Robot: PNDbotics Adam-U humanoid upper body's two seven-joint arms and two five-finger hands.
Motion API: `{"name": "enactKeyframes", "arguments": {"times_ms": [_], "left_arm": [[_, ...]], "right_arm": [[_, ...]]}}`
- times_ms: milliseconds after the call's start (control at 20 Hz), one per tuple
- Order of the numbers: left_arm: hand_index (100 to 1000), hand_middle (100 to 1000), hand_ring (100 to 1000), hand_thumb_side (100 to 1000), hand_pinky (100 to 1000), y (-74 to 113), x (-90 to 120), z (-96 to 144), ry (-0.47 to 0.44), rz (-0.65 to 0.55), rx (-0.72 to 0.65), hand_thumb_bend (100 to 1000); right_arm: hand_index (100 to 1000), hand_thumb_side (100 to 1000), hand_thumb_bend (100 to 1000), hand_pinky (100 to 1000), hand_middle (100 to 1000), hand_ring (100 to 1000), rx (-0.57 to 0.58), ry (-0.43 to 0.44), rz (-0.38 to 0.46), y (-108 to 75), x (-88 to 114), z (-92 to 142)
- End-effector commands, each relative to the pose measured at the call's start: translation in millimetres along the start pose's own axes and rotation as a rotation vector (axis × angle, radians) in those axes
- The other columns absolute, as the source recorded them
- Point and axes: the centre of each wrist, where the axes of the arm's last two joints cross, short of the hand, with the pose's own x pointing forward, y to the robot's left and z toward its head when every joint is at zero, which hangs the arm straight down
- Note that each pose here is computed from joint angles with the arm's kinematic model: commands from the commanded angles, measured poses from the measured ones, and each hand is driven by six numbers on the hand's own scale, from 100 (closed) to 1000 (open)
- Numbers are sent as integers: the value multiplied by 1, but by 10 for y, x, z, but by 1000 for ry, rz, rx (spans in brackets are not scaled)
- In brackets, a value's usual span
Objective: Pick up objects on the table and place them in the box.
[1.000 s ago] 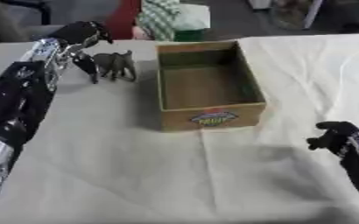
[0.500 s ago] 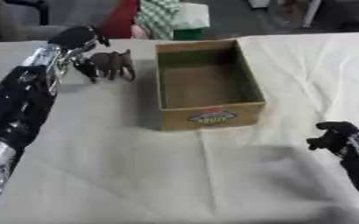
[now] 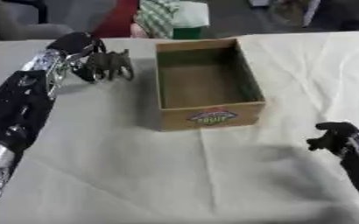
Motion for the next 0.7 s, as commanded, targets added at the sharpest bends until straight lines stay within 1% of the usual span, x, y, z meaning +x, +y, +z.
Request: {"name": "enactKeyframes", "arguments": {"times_ms": [50, 100, 300, 400, 600, 650, 700], "left_arm": [[663, 539, 549, 120, 667, 51, -59, 7, 15, -11, 15, 387], [658, 533, 544, 120, 665, 42, -60, 9, 15, -12, 13, 385], [565, 443, 463, 112, 628, 25, -71, 14, 18, -9, 10, 338], [514, 384, 413, 107, 606, 32, -74, 16, 20, -1, 22, 296], [451, 304, 344, 104, 577, 37, -77, 19, 26, 24, 52, 239], [406, 248, 293, 100, 551, 45, -79, 20, 30, 34, 67, 191], [402, 243, 288, 100, 549, 53, -83, 21, 35, 48, 88, 186]], "right_arm": [[723, 821, 100, 746, 407, 527, 0, -11, 19, -42, 46, -12], [723, 821, 100, 746, 406, 527, 0, -11, 19, -41, 46, -12], [723, 820, 100, 745, 406, 526, -1, -10, 19, -43, 44, -10], [723, 820, 100, 745, 406, 526, -1, -11, 19, -43, 44, -11], [723, 819, 100, 745, 406, 526, 1, -11, 18, -41, 44, -13], [723, 818, 100, 745, 406, 526, 1, -11, 19, -43, 44, -13], [723, 817, 100, 745, 406, 526, 1, -12, 19, -44, 45, -13]]}}
